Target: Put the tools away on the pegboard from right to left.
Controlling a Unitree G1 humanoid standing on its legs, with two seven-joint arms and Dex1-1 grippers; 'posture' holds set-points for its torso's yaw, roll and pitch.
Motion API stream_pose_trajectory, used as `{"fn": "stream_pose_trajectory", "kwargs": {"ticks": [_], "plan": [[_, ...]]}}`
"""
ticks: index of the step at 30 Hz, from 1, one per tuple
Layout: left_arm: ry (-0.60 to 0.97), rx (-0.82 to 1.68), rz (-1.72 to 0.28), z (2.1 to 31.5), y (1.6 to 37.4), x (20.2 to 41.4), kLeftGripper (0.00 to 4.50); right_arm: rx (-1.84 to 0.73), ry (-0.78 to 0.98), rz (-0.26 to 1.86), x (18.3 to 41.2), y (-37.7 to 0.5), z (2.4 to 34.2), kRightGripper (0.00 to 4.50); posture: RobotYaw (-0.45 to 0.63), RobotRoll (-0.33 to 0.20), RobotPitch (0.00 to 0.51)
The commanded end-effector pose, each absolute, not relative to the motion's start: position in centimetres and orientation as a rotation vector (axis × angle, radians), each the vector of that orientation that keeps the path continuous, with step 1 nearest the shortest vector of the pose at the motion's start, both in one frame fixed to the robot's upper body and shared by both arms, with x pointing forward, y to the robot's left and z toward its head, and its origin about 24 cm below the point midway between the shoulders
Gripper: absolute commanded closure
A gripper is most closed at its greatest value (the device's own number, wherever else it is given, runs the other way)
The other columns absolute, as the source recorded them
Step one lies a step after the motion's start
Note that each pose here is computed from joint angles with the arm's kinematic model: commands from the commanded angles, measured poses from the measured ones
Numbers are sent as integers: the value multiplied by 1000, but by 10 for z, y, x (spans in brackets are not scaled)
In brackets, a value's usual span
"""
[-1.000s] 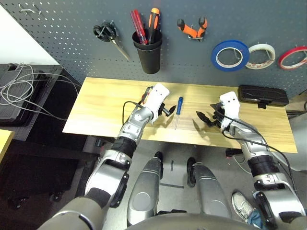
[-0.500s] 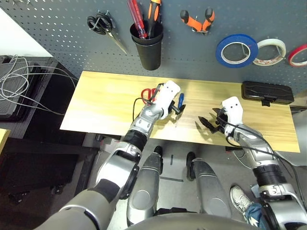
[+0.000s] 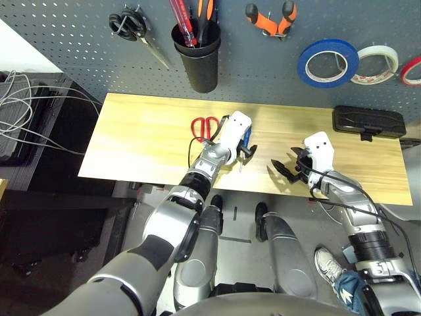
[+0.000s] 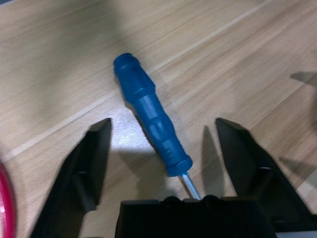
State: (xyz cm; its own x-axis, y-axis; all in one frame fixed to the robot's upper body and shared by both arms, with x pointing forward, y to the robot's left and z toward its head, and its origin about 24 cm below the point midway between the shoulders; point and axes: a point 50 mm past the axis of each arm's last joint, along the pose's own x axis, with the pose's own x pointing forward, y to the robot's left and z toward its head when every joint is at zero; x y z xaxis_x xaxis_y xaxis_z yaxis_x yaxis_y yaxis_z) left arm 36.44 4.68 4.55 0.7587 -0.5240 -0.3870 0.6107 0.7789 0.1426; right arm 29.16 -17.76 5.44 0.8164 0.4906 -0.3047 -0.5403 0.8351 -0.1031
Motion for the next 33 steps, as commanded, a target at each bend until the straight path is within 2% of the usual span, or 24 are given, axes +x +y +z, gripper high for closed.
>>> {"fn": "stream_pose_trajectory", "kwargs": {"ticks": [1, 6, 10, 22, 28, 33], "plan": [[381, 235, -626, 34, 44, 358, 1596, -177, 318, 560, 285, -176, 44, 0, -23, 0, 434], [365, 211, -617, 36, 44, 359, 3300, -183, 311, 564, 288, -175, 46, 0, -15, 0, 424], [366, 199, -604, 35, 47, 359, 4462, -189, 304, 564, 294, -175, 48, 0, 0, 0, 411], [382, 135, -520, 26, 62, 356, 4462, -203, 267, 580, 313, -170, 52, 0, 47, 0, 370], [258, 98, -467, 46, 69, 364, 4462, -208, 248, 577, 322, -170, 55, 0, 66, 0, 335], [234, 127, -465, 48, 77, 360, 4462, -209, 245, 567, 323, -172, 53, 0, 83, 0, 316]]}}
